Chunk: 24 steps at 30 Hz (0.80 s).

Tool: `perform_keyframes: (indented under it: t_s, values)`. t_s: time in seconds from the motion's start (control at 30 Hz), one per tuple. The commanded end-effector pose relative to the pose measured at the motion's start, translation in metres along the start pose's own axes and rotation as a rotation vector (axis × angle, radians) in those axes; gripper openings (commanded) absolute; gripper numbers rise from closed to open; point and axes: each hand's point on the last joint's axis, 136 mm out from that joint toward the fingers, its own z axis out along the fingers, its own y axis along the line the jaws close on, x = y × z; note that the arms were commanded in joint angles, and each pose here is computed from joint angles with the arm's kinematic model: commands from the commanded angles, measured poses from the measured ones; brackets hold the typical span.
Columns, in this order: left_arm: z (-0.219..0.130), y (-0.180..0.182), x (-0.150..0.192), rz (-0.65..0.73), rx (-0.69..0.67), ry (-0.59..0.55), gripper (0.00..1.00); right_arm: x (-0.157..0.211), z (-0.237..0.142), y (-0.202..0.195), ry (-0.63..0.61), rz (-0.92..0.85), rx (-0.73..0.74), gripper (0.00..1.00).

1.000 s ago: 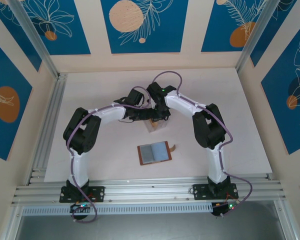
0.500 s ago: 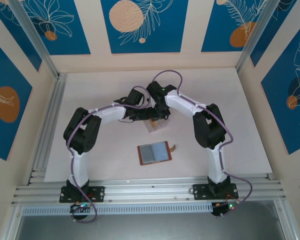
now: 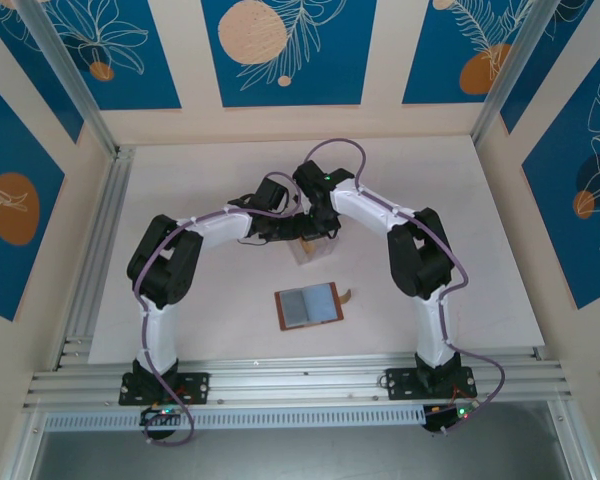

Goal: Put the credit cards into the card holder
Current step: Pick up the credit card from the storage box.

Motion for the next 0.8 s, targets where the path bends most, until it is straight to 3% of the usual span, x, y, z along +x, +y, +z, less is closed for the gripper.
perform_keyframes:
  t_s: [0.0,0.4,0.6,0.77]
  values:
    - [0.022,0.035,0.043,0.005,-0.129,0.143,0.42,-0.007,-0.034,0.013,-0.059,-0.020,-0.029,0.00]
    - [0.016,0.022,0.034,0.006,-0.086,0.134,0.43,-0.006,-0.066,0.013,-0.117,0.047,-0.156,0.00]
    - [-0.002,-0.005,0.012,-0.001,0.014,0.108,0.47,0.000,-0.086,0.013,-0.158,0.095,-0.266,0.00]
    - [-0.038,-0.025,-0.012,-0.024,0.122,0.050,0.50,0.015,-0.101,0.012,-0.189,0.118,-0.327,0.00]
